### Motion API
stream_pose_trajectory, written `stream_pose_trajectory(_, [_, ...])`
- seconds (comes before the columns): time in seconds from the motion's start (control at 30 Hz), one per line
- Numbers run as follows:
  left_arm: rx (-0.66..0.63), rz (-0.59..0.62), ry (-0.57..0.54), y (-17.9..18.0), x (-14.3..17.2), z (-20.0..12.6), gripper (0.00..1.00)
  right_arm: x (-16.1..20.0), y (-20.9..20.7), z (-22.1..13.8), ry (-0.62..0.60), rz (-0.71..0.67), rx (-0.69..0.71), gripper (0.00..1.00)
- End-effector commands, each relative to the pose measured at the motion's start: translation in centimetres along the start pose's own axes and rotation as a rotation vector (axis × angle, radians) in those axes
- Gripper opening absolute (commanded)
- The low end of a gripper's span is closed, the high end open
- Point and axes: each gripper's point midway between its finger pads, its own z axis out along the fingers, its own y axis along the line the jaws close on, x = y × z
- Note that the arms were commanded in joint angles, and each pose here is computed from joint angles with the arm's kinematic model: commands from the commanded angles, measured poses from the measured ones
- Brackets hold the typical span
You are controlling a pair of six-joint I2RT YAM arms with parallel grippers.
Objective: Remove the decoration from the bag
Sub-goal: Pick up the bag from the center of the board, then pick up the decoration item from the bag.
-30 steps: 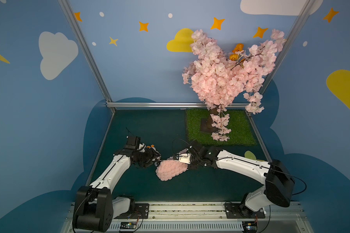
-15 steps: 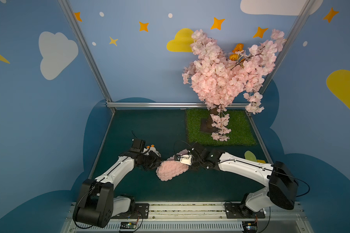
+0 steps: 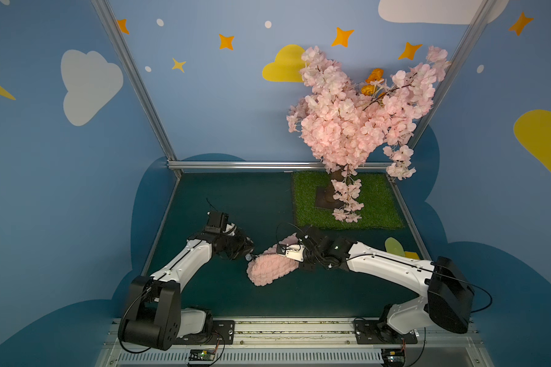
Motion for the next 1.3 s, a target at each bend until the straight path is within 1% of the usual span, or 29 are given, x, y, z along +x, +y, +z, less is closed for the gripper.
stream_pose_trajectory(0.0, [0.02,0.052,-0.043,-1.2,-0.3,-2.1,0.03,-0.8,-0.7,-0.9,-0.039,0.016,0.042,0.0])
stream_pose_trajectory(0.13, [0.021,0.053,-0.047,-0.9,0.3,-2.9,0.02,-0.8,-0.9,-0.7,-0.039,0.023,0.043,0.0])
stream_pose_trajectory(0.2, [0.014,0.041,-0.027,-0.3,0.9,-3.0,0.03,-0.9,-1.1,-0.7,-0.044,0.029,0.047,0.0])
stream_pose_trajectory(0.23, [0.004,0.032,-0.012,0.1,1.4,-3.0,0.1,-0.9,-1.1,-0.7,-0.045,0.029,0.047,0.0])
stream_pose_trajectory(0.3, [-0.014,0.006,0.008,1.0,2.2,-2.9,0.28,-1.0,-1.2,-0.8,-0.049,0.025,0.054,0.0])
stream_pose_trajectory(0.37, [-0.016,-0.044,0.031,1.9,3.2,-2.9,0.41,-0.9,-1.1,-0.9,-0.05,0.025,0.058,0.0])
stream_pose_trajectory(0.43, [-0.017,-0.087,0.051,2.8,4.3,-2.7,0.48,-0.8,-1.1,-1.0,-0.05,0.025,0.058,0.0])
stream_pose_trajectory(0.5, [-0.023,-0.108,0.067,3.5,5.2,-2.4,0.58,-0.9,-1.0,-1.0,-0.053,0.027,0.055,0.0])
stream_pose_trajectory(0.53, [-0.031,-0.115,0.079,3.8,5.6,-2.2,0.6,-0.9,-1.0,-1.0,-0.053,0.026,0.055,0.0])
stream_pose_trajectory(0.6, [-0.042,-0.133,0.101,4.5,6.2,-1.6,0.61,-0.9,-1.0,-0.9,-0.053,0.026,0.054,0.0])
stream_pose_trajectory(0.67, [-0.035,-0.144,0.09,4.8,5.9,-1.0,0.61,-1.0,-0.9,-0.9,-0.054,0.027,0.049,0.0])
stream_pose_trajectory(0.73, [-0.02,-0.14,0.057,4.5,4.8,-0.4,0.61,-1.0,-0.7,-0.8,-0.053,0.026,0.043,0.0])
stream_pose_trajectory(0.87, [0.003,-0.147,0.031,3.8,2.4,0.8,0.61,-0.8,-0.2,-0.7,-0.046,0.026,0.035,0.0])
stream_pose_trajectory(0.97, [0.037,-0.142,-0.009,2.8,0.5,0.9,0.61,-0.5,0.0,-0.8,-0.039,0.03,0.033,0.0])
stream_pose_trajectory(1.07, [0.013,-0.13,0.036,2.7,0.9,1.4,0.61,-0.3,0.0,-0.9,-0.037,0.036,0.034,0.0])
stream_pose_trajectory(1.17, [-0.03,-0.165,0.086,4.7,2.5,2.5,0.61,-0.3,0.0,-0.9,-0.035,0.04,0.035,0.0])
stream_pose_trajectory(1.27, [-0.033,-0.18,0.075,5.5,2.6,3.1,0.6,-0.4,-0.1,-1.0,-0.041,0.047,0.033,0.0])
